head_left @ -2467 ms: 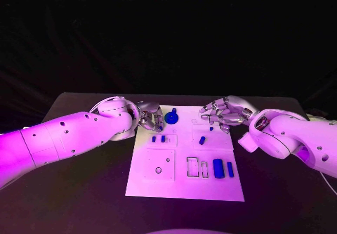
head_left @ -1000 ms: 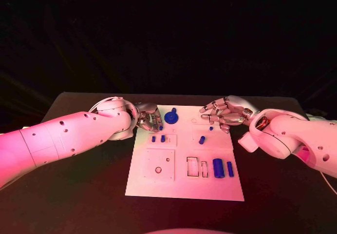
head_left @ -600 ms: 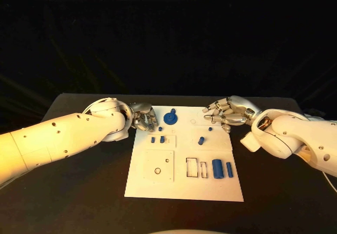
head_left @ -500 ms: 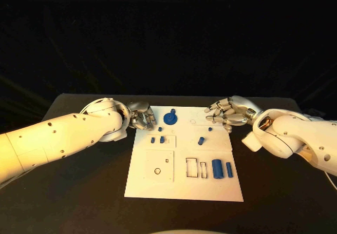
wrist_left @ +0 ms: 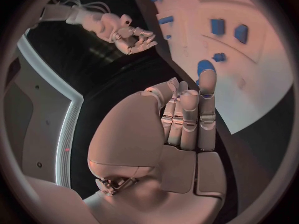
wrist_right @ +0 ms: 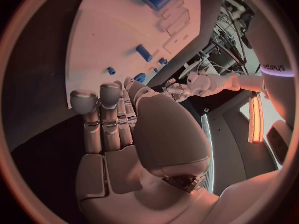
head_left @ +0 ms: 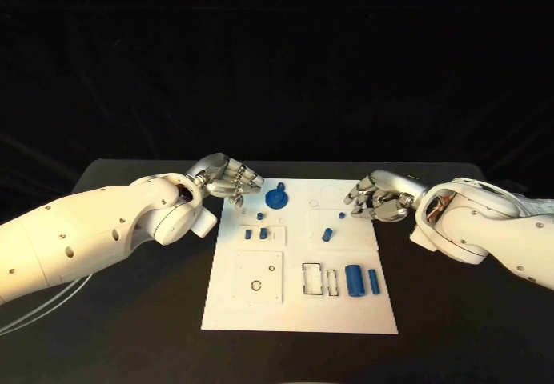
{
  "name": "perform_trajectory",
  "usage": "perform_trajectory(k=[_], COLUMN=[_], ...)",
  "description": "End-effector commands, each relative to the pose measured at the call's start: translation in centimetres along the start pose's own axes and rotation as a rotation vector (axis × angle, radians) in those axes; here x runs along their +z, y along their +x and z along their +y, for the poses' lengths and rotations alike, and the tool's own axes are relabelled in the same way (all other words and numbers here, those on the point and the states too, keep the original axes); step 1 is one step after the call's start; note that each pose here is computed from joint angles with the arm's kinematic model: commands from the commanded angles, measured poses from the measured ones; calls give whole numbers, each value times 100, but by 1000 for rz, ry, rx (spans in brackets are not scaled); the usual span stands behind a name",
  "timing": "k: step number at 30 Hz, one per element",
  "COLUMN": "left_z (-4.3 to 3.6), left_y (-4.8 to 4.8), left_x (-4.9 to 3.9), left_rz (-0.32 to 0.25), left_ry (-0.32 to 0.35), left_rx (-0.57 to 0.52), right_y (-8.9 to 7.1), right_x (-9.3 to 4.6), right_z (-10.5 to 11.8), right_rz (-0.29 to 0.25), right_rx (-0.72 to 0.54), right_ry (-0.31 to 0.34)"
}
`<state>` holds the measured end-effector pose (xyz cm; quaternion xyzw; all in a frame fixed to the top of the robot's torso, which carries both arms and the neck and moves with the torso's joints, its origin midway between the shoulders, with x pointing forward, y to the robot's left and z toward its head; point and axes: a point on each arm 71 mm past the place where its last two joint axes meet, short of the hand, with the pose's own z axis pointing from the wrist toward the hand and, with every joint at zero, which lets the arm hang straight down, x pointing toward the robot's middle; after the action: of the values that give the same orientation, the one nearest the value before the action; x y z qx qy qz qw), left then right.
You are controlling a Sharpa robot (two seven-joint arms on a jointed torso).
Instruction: Assemble the parts on the task board
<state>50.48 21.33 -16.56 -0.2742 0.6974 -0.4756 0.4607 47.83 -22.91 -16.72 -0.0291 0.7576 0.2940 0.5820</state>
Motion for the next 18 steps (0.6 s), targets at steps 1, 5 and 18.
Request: perform_trajectory(k=[1,5,18], left_z=[-12,-12,-101], left_y=[-59,-59,137], left_x=[-50,-110,-175], left_rz=[-125,-146,-83], left_ry=[34,61,106], left_rx=[-393,-477,-573], right_y=[16,38,137], right_x=[4,27,118], right_z=[-5,51,214], right_rz=[15,1,-16], right_rx=[-291,-393,-484], right_ry=[30,26,-4])
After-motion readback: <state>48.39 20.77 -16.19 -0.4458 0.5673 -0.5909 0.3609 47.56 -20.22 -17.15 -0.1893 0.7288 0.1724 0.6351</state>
